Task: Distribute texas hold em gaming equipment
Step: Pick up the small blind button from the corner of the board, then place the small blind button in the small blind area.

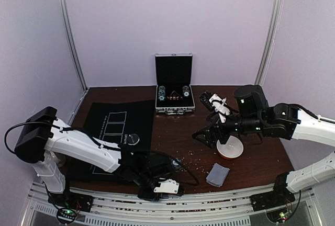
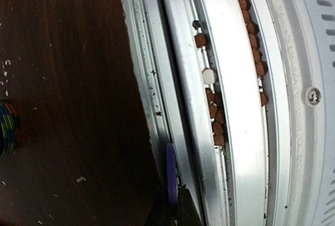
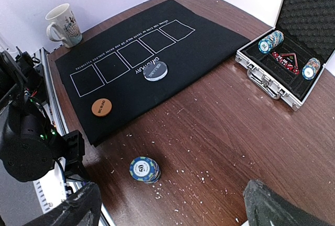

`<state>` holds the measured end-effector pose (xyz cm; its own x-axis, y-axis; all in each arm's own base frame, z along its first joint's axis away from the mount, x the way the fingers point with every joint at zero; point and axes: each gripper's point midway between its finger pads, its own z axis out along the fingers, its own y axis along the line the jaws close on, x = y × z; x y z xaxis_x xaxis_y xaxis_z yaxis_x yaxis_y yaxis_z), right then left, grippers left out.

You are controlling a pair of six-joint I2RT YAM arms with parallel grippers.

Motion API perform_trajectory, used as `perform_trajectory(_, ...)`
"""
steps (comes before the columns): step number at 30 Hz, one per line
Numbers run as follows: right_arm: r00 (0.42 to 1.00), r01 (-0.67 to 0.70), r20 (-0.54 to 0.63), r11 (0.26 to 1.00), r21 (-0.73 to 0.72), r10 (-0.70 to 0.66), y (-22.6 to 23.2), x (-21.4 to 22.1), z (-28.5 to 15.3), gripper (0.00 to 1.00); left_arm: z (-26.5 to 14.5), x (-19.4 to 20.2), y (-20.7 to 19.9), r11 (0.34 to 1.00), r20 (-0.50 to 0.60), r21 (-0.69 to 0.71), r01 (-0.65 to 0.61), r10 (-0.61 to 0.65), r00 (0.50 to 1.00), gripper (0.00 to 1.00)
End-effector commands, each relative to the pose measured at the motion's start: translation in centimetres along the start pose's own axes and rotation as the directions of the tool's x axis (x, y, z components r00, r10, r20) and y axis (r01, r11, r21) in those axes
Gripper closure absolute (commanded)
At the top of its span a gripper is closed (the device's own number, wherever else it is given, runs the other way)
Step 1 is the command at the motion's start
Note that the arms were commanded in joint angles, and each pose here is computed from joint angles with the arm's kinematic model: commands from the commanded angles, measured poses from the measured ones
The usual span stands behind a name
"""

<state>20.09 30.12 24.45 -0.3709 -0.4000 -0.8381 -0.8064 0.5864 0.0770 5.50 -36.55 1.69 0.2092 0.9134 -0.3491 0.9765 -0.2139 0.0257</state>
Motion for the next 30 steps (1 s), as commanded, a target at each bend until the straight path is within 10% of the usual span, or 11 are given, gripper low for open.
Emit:
perform_trajectory(1, 1.0, -0.014, -0.005, 1.0, 0.012, 0.014, -0.3, 0.4, -0.4, 0.03, -2.1, -1.5, -0.8, 1.0, 0.081, 0.023, 0.009, -0.011, 0.997, 1.0)
perform_trajectory(9, 1.0, -0.011, -0.004, 1.0, 0.006, 0.011, -0.2, 0.3, -0.2, 0.03, -7.2, -3.2, 1.7, 0.974, 0.196, -0.049, 0.22, -0.207, 0.959, 1.0)
perform_trajectory(14, 1.0, 0.007, 0.017, 1.0, 0.004, -0.007, -0.1, -0.3, -0.4, 0.03, -13.7, -1.9, 5.4, 0.85, 0.36, -0.036, 0.525, -0.479, 0.8, 1.0)
perform_trajectory(17, 0.999, 0.022, 0.022, 0.999, 0.026, -0.023, -0.5, -0.7, -0.5, 0.02, -18.0, 0.9, 8.6, 0.662, 0.446, -0.015, 0.75, -0.667, 0.598, 1.0)
perform_trajectory(21, 0.999, 0.041, 0.021, 0.999, 0.034, -0.042, -0.7, -0.8, -0.2, 0.02, -22.2, 10.5, 13.1, 0.22, 0.518, -0.012, 0.975, -0.833, 0.195, 1.0)
perform_trajectory(27, 0.997, 0.073, -0.007, 0.997, 0.018, -0.073, -0.8, -0.7, 0.9, 0.01, -23.0, 23.7, 13.6, -0.28, 0.551, 0.102, 0.955, -0.783, -0.289, 1.0)
perform_trajectory(30, 0.996, 0.089, -0.029, 0.996, 0.015, -0.088, -0.9, -0.2, 1.3, 0.01, -22.1, 28.0, 12.9, -0.428, 0.543, 0.17, 0.888, -0.711, -0.447, 1.0)
